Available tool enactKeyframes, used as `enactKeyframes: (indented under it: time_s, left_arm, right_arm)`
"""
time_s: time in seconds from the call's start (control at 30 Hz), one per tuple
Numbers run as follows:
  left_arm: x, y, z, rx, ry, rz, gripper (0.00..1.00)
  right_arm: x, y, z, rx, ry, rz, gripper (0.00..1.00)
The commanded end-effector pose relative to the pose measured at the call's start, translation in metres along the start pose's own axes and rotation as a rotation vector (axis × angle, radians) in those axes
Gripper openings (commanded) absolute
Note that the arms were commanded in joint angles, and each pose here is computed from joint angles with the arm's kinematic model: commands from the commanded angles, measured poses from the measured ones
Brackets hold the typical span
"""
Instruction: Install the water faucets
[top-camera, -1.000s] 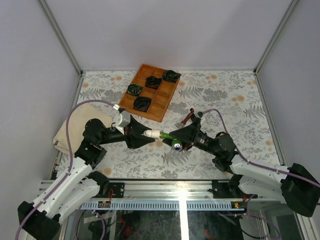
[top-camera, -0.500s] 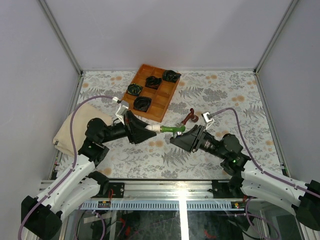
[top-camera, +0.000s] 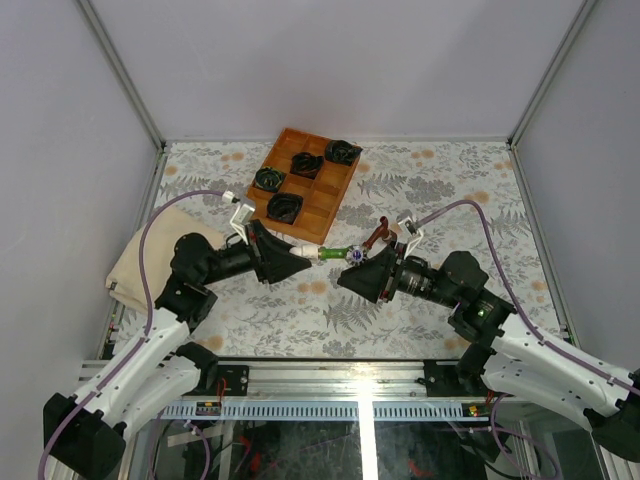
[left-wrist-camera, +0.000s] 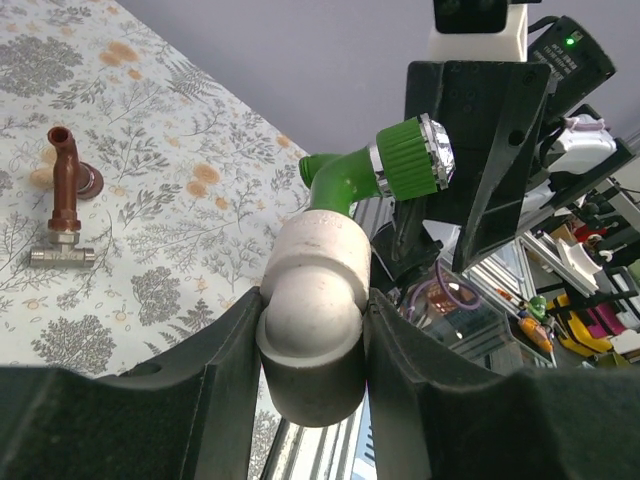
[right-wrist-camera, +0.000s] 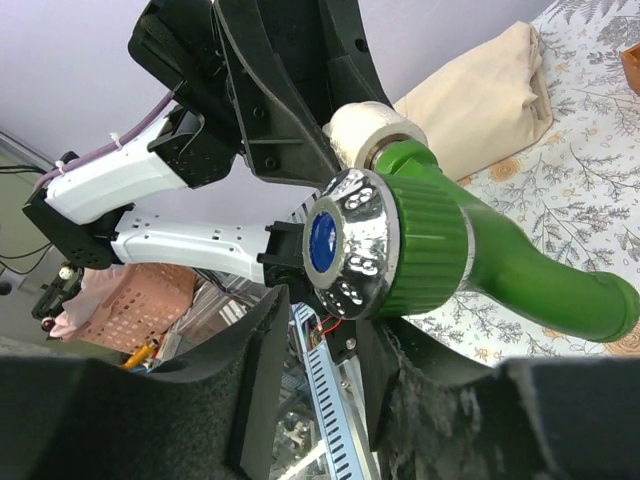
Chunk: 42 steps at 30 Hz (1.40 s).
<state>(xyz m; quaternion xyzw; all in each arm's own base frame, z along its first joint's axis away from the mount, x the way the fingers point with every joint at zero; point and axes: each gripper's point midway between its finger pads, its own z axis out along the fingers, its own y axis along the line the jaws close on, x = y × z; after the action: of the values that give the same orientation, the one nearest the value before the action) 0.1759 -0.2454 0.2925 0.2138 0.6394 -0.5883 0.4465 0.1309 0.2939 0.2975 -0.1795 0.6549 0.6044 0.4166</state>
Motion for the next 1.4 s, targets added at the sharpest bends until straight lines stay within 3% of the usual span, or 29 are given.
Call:
enactKeyframes:
  time_s: [0.0, 0.17, 0.3, 0.6, 0.9, 1.03, 1.23, 1.37]
  left_arm:
    - [-0.008, -0.011, -0.001, 0.035, 0.026, 0.083, 0.00]
    - [0.000, -0.017, -0.003, 0.080, 0.084, 0.119, 0.00]
    - [0.002, -0.014, -0.002, 0.075, 0.092, 0.122, 0.00]
    - [-0.006, -0.002, 0.001, 0.018, 0.024, 0.046, 0.00]
    - [-0.013, -0.009, -0.002, 0.065, 0.001, -0.004, 0.00]
    - [-0.009, -0.018, -0.007, 0.115, 0.039, 0.017, 0.00]
    - [-0.002, -0.031, -0.010, 0.188, 0.124, 0.049, 0.00]
    - [-0.004, -0.031, -0.009, 0.184, 0.130, 0.067, 0.00]
  right_arm:
    - [-0.028, 0.014, 0.001, -0.010, -0.073, -0.059, 0.38]
    - [-0.044, 0.000, -0.001, 0.100, -0.143, -0.048, 0.38]
    - [-0.047, 0.017, 0.001, 0.020, -0.138, -0.039, 0.57]
    - [-0.034, 0.046, -0.019, -0.105, -0.033, -0.221, 0.71]
    - [-0.033, 0.021, -0.049, 0.046, -0.005, -0.464, 0.83]
    - [-0.050, -0.009, -0.061, 0.243, -0.059, -0.524, 0.89]
    - [-0.046, -0.011, -0.032, 0.212, 0.043, -0.509, 0.96]
    - [-0.035, 0.007, -0.007, 0.071, 0.092, -0.446, 0.98]
